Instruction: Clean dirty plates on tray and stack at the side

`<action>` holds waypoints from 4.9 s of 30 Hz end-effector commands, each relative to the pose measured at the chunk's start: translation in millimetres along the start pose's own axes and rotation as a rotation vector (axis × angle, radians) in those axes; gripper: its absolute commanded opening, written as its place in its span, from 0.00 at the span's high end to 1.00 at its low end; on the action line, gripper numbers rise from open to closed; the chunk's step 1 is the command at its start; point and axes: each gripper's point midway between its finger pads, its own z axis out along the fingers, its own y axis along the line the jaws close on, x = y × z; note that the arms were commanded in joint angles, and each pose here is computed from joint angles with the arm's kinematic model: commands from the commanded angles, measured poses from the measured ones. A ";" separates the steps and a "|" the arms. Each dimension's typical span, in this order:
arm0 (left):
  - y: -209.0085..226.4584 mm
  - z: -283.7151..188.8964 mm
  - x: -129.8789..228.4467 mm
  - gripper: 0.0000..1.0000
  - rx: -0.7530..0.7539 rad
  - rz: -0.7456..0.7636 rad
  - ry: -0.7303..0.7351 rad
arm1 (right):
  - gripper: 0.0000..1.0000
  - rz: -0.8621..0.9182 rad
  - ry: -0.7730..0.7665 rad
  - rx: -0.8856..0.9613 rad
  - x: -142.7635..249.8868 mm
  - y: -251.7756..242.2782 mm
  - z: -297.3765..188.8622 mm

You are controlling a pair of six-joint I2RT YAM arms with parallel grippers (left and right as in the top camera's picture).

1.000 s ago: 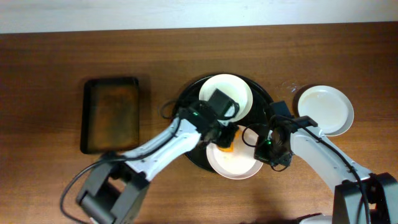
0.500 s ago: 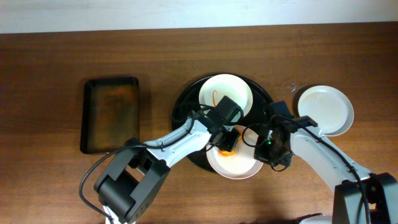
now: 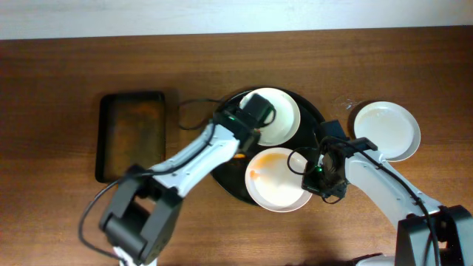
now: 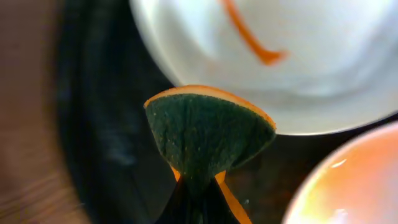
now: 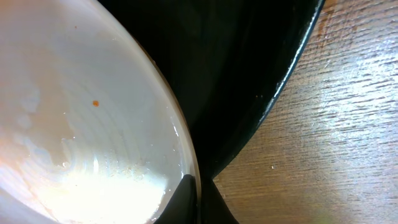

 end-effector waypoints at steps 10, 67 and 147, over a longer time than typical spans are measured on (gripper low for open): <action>104.8 -97.0 -24.2 1.00 0.077 -0.283 -0.148 | 0.70 -0.002 0.000 0.079 2.7 -17.6 7.5; 114.1 -95.8 -23.4 1.00 0.065 -0.304 -0.146 | 0.96 0.523 -0.712 0.240 -137.7 -138.3 -188.1; -90.0 10.0 -44.0 1.00 0.795 -0.349 0.057 | 0.96 -0.066 -0.012 -0.033 -96.8 36.3 25.1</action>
